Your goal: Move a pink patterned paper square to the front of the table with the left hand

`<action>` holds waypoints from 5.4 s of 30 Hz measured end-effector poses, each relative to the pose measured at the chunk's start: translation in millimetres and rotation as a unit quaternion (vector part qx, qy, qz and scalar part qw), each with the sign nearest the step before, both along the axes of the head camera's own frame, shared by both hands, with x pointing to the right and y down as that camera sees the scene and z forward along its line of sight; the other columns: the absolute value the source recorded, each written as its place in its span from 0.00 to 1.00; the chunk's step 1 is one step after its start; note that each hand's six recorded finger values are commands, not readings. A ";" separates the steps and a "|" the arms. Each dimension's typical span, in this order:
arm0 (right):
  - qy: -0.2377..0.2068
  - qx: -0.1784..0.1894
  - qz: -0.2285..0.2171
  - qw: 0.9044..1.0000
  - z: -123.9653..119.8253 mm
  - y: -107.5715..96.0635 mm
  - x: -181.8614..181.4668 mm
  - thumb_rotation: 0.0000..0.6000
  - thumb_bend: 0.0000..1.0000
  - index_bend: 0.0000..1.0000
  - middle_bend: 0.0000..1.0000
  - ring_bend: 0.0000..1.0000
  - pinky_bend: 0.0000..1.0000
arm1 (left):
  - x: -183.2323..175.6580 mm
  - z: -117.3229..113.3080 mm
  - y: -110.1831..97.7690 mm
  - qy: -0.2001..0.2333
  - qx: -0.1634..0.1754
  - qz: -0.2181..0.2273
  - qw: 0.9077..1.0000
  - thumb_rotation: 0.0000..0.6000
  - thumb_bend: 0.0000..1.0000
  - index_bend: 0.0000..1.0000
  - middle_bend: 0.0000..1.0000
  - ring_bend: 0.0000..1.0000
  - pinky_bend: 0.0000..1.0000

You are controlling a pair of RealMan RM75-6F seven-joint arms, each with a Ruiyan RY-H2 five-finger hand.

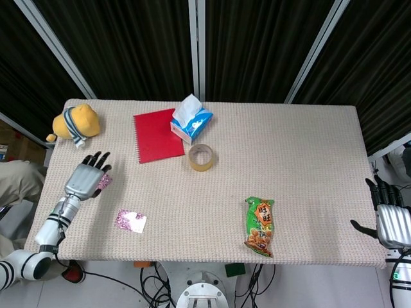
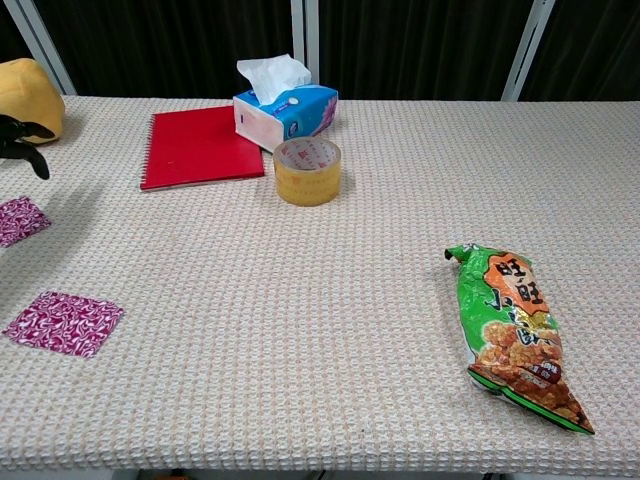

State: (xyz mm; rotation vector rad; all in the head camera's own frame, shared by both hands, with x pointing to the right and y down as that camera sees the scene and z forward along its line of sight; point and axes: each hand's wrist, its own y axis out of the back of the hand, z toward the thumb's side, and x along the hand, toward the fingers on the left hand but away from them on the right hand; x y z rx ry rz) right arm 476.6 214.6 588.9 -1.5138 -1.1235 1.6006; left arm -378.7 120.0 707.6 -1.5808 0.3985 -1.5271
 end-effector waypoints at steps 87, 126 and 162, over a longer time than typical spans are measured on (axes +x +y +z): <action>0.018 -0.022 -0.020 0.999 -1.8 -1.6 -20.5 1.00 0.22 0.00 0.00 0.00 0.00 | -23.2 40.8 -17.9 -0.028 -0.044 0.028 0.998 1.00 0.22 0.44 0.05 0.00 0.15; -0.037 -0.042 -0.025 0.998 22.2 -24.8 -7.3 1.00 0.23 0.00 0.00 0.00 0.00 | 62.6 -41.1 94.0 -0.092 -0.080 -0.019 0.992 1.00 0.24 0.48 0.07 0.00 0.15; -0.032 -0.047 -0.023 0.998 21.8 -14.7 -1.8 1.00 0.23 0.00 0.00 0.00 0.00 | 127.7 -28.9 101.8 -0.094 -0.106 -0.071 0.987 1.00 0.24 0.44 0.08 0.00 0.15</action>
